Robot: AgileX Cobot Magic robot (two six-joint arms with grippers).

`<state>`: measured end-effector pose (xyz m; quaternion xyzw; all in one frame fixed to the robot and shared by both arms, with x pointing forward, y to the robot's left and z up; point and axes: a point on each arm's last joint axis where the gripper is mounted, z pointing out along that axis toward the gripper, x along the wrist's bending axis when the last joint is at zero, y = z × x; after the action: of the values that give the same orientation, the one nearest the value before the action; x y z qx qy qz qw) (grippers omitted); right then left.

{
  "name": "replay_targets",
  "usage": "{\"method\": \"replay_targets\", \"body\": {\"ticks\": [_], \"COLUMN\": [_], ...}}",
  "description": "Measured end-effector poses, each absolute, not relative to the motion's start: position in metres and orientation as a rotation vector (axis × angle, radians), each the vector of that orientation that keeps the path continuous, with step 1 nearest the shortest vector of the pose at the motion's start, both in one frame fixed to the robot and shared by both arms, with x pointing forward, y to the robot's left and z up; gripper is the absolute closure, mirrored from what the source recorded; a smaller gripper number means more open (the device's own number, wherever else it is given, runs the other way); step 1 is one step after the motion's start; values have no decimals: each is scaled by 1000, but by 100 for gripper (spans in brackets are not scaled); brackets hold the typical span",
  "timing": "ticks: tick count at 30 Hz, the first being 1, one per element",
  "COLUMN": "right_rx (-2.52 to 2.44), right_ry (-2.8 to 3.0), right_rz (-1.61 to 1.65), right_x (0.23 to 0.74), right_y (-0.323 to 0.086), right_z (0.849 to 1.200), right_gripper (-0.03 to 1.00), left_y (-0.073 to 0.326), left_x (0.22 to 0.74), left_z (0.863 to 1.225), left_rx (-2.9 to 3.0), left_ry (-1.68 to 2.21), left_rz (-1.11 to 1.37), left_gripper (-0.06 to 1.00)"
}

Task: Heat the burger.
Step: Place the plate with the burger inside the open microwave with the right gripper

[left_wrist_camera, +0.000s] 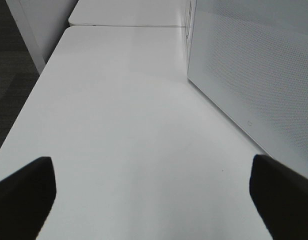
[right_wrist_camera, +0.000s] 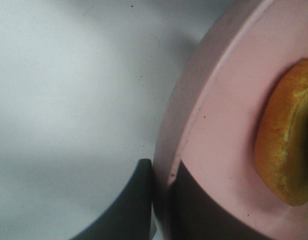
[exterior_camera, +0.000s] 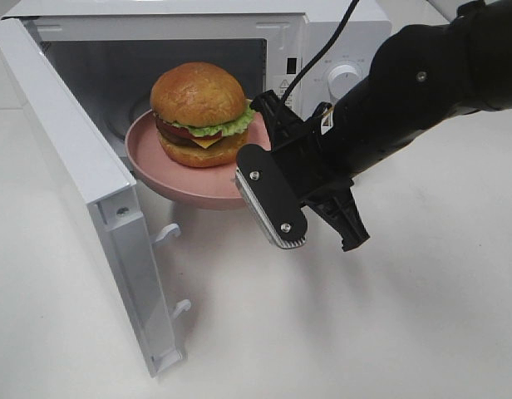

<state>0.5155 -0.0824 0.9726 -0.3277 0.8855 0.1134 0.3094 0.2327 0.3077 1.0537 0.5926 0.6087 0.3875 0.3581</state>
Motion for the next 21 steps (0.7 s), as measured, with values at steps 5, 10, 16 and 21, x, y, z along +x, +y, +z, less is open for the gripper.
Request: {"method": "replay_targets", "body": {"ticks": [5,10,16,21], "right_rx": [-863,-833,-830,-809], "right_ry": [2336,2341,2344,2348], "right_rz": [289,285,264,241], "right_x": [526,533,537,543], "right_y": [-75,-66,-56,-48], "right_z": [972,971,965,960], "right_gripper": [91,91,91,91], "left_y": [308,308,308,308], "left_x": [233,233,233,233], "left_z": [1054,1054,1054,1054], "left_rx": [1529,1529,1529,1529], "left_ry": [1571,1571,1571,1571], "left_rz": [1000,1000,1000,1000], "left_gripper": [-3,-3,-3,-3]}}
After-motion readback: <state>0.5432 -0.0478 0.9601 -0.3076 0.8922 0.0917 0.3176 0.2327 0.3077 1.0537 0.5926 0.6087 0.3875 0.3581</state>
